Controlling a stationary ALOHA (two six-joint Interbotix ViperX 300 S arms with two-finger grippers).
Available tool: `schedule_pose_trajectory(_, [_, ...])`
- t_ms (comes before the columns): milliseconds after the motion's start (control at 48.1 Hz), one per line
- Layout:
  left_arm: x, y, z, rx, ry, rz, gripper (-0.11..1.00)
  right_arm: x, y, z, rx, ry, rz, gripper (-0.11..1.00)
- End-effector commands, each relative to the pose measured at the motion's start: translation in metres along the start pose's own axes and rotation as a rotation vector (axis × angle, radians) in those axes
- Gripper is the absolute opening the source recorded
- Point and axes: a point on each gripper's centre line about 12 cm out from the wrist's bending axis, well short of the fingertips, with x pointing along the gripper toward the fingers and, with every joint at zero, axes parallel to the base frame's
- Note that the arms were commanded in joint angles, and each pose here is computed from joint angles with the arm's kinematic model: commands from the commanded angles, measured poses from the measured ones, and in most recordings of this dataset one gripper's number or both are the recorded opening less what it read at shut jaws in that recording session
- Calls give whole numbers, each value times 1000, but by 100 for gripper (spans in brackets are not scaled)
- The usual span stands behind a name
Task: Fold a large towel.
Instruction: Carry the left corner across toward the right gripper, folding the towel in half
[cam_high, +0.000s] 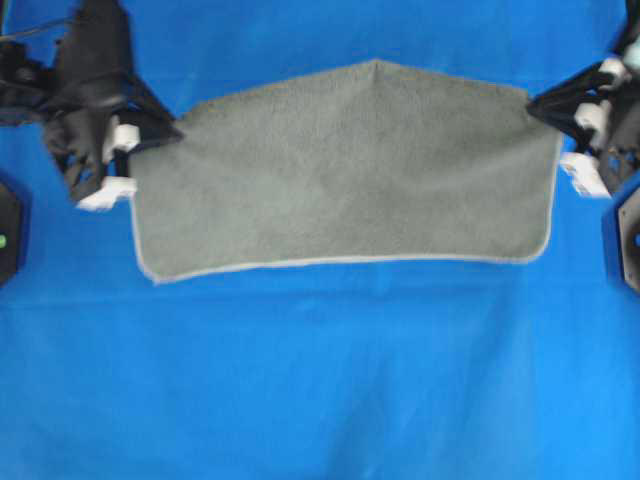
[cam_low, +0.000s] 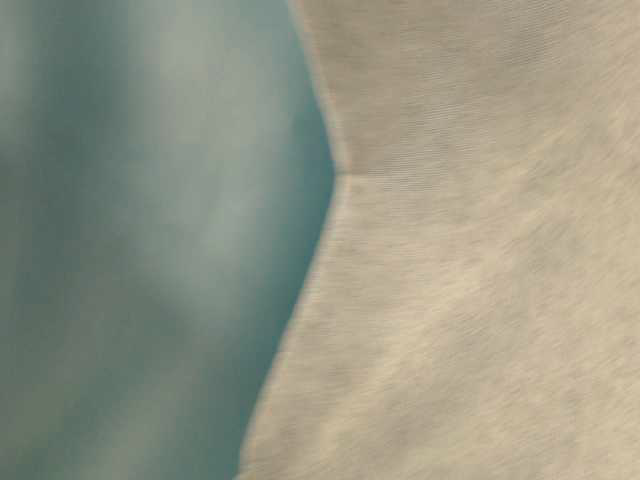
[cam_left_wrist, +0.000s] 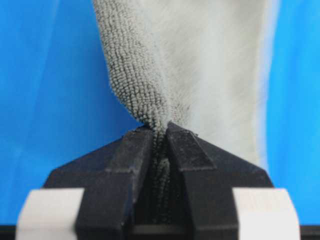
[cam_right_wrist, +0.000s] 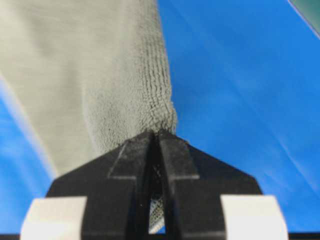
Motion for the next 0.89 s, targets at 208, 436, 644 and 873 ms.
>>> schedule_pose_trajectory(208, [-7, -38, 17, -69, -83, -112, 5, -1, 1, 33, 30, -178, 49, 3])
schedule_pose_trajectory(436, [9, -111, 35, -69, -149, -306, 5, 33, -47, 55, 120, -178, -131, 3])
schedule_pose_trajectory(644, [25, -181, 61, -25, -214, -454, 5, 48, -69, 93, 52, -243, -216, 3])
schedule_pose_trajectory(873, [56, -231, 103, -15, -276, -511, 5, 57, -74, 141, -4, -320, -237, 3])
